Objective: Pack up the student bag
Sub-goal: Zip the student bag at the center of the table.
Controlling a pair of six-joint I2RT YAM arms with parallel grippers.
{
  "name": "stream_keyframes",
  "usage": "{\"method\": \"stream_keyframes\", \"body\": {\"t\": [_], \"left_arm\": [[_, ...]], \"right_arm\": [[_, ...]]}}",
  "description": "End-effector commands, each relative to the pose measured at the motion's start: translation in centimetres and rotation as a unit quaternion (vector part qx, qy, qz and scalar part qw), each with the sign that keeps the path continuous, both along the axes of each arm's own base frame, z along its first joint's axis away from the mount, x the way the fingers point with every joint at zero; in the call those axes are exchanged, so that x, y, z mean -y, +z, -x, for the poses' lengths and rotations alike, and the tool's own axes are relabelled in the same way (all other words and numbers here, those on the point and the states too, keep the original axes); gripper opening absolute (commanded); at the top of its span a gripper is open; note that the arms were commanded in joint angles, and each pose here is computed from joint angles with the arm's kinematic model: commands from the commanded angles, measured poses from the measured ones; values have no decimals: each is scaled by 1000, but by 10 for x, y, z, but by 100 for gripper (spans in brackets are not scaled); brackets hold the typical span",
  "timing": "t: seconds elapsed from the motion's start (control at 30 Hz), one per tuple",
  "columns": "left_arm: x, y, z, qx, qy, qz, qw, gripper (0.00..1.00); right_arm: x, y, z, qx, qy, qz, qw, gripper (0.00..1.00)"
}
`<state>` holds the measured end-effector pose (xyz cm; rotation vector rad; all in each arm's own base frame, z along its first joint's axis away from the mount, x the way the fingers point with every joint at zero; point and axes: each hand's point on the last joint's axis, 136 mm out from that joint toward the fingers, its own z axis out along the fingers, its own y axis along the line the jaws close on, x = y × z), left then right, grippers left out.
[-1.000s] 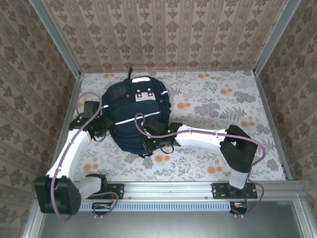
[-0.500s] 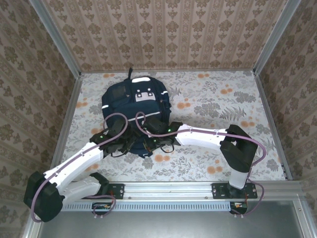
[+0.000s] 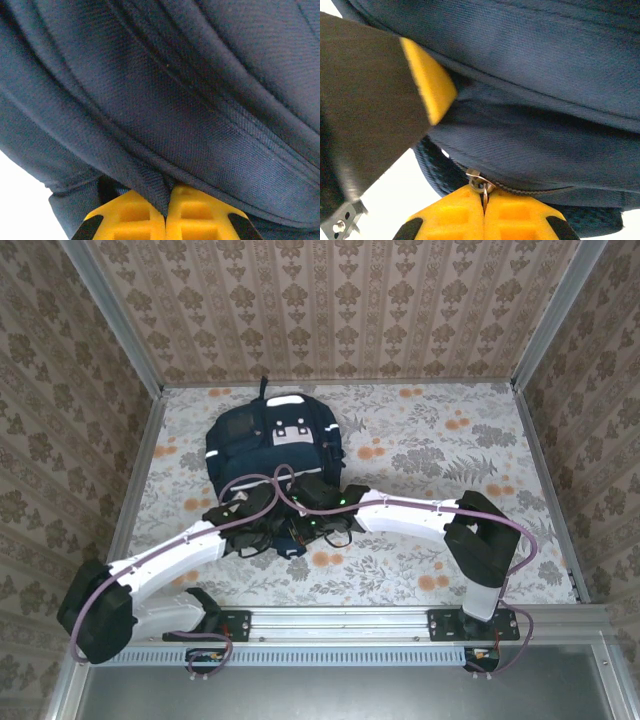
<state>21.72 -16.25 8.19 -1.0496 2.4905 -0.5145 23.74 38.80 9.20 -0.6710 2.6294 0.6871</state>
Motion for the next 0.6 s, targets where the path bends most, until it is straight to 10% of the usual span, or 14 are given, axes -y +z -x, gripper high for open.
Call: {"method": "stream_keyframes", "body": {"t": [0.0, 0.57], "left_arm": [[-50, 6, 11, -2, 49, -67, 997, 0], [-139, 23, 34, -31, 74, -70, 994, 0]], "right_arm": [[20, 9, -15, 20, -14, 5, 1000, 0], [118, -14, -147, 87, -103, 90, 987, 0]]}}
